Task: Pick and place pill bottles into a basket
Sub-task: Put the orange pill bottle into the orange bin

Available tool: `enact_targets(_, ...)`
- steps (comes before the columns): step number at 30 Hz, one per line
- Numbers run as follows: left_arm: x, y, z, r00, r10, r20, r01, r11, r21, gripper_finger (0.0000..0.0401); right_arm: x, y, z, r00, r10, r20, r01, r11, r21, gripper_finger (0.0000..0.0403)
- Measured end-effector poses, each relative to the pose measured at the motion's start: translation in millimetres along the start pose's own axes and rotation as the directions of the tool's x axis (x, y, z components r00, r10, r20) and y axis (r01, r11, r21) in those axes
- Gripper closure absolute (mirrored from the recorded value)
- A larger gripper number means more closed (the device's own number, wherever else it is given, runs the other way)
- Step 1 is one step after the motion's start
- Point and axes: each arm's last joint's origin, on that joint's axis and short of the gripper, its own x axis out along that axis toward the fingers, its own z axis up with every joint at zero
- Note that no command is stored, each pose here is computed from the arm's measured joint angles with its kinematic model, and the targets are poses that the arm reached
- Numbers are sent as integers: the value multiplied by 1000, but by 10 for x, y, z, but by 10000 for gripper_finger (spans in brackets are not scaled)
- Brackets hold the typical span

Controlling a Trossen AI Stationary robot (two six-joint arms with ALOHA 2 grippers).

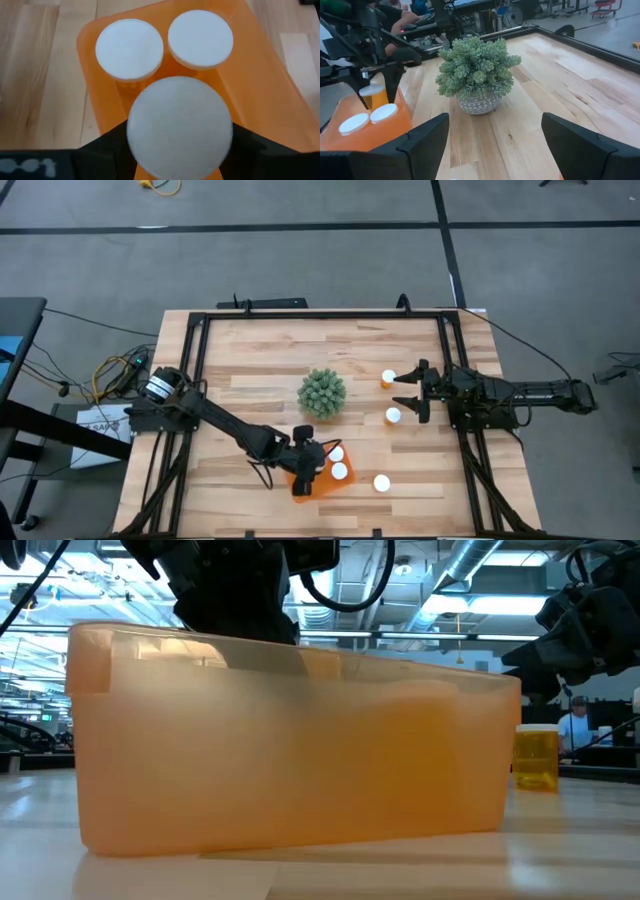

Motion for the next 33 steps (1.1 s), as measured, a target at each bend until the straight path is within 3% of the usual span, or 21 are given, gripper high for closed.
enact_targets(17, -27, -8, 45, 999, 48, 20, -49, 997, 54, 159, 0, 0, -1, 1000, 0, 0, 0, 1000, 0, 92)
enact_targets(27, -291, -259, 343, 998, 15, 61, -28, 975, 220, 159, 0, 0, -2, 1000, -1, -1, 1, 1000, 0, 92)
enact_targets(33, -621, -362, 431, 993, -30, 113, -15, 924, 382, 158, 0, 0, -1, 1000, -1, 0, 1, 1000, 0, 92)
